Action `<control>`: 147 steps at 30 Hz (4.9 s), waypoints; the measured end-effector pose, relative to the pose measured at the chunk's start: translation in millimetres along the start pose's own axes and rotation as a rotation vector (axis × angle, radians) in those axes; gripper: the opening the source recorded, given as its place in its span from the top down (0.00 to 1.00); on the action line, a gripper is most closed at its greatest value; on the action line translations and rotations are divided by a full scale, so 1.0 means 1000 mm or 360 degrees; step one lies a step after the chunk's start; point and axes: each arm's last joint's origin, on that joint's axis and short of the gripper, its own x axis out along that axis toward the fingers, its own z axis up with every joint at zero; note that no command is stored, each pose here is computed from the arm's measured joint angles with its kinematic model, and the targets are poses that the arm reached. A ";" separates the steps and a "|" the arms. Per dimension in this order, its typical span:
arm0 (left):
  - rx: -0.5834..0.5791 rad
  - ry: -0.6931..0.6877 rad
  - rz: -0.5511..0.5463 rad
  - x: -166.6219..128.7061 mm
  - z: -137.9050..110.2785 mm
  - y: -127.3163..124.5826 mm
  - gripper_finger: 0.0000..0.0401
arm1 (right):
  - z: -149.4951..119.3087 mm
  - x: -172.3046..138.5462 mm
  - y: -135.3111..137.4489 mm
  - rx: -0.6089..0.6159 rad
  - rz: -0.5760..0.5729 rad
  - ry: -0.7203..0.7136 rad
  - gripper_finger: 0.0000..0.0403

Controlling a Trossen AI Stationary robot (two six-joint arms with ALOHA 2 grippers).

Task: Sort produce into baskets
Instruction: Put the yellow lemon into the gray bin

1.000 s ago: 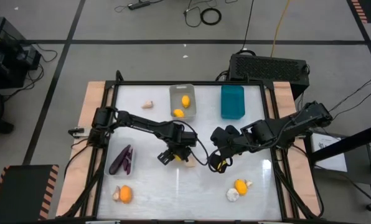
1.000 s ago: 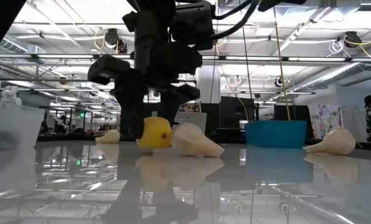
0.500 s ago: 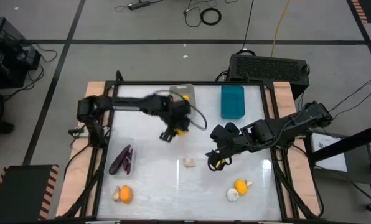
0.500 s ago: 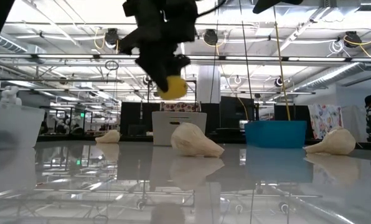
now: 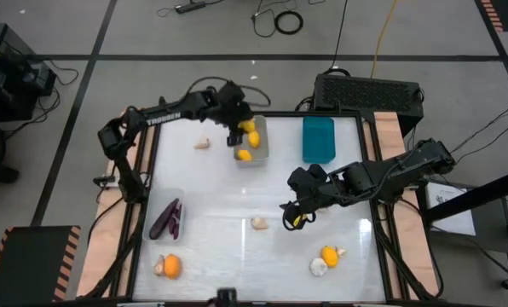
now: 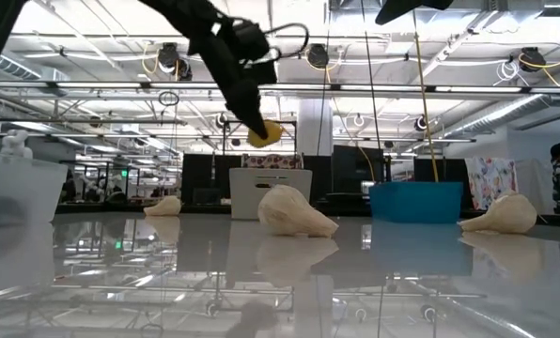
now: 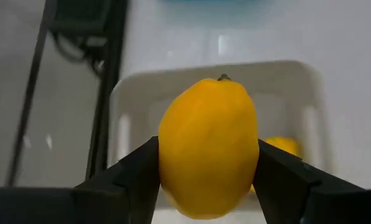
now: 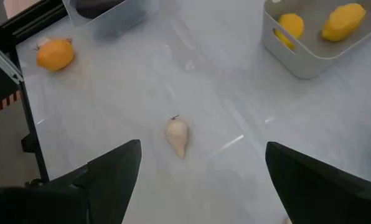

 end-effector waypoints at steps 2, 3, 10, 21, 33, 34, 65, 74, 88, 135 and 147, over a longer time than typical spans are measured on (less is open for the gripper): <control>-0.0232 -0.0004 0.0037 0.005 -0.006 0.014 0.45 | 0.000 0.000 0.000 0.0002 0.0001 -0.0001 0.17; -0.0364 0.0002 0.0048 0.008 -0.009 0.020 0.45 | 0.000 0.000 0.000 0.0003 0.0002 -0.0002 0.17; -0.1228 0.0135 0.0052 0.028 -0.026 0.031 0.45 | 0.000 0.000 0.000 0.0031 0.0000 -0.0012 0.17; -0.1300 0.0199 0.0048 0.049 -0.027 0.025 0.30 | 0.004 0.001 -0.003 0.0050 -0.0033 -0.0040 0.17; -0.1089 0.0052 0.0052 0.003 -0.015 0.021 0.17 | -0.006 -0.001 0.003 -0.0128 0.0327 0.0388 0.17; -0.1069 0.0033 0.0051 -0.004 -0.013 0.020 0.17 | -0.009 -0.002 0.004 -0.0171 0.0370 0.0440 0.17; -0.0584 0.0338 -0.0196 -0.053 -0.063 -0.086 0.18 | -0.171 0.040 0.008 -0.0889 0.0327 0.1051 0.17; -0.0584 0.0290 -0.0193 -0.053 -0.060 -0.087 0.18 | -0.181 0.052 -0.007 -0.0490 0.0089 0.1112 0.17; -0.0573 0.0169 -0.0171 -0.051 -0.053 -0.084 0.18 | -0.195 0.062 0.008 -0.0031 0.0013 0.1115 0.17; -0.0727 0.0381 -0.0539 -0.067 -0.062 -0.111 0.18 | -0.091 0.076 -0.043 -0.0185 0.0092 0.0561 0.49; -0.0802 0.0509 -0.0764 -0.121 -0.066 -0.182 0.18 | 0.018 0.100 -0.085 -0.0480 0.0059 -0.0495 0.48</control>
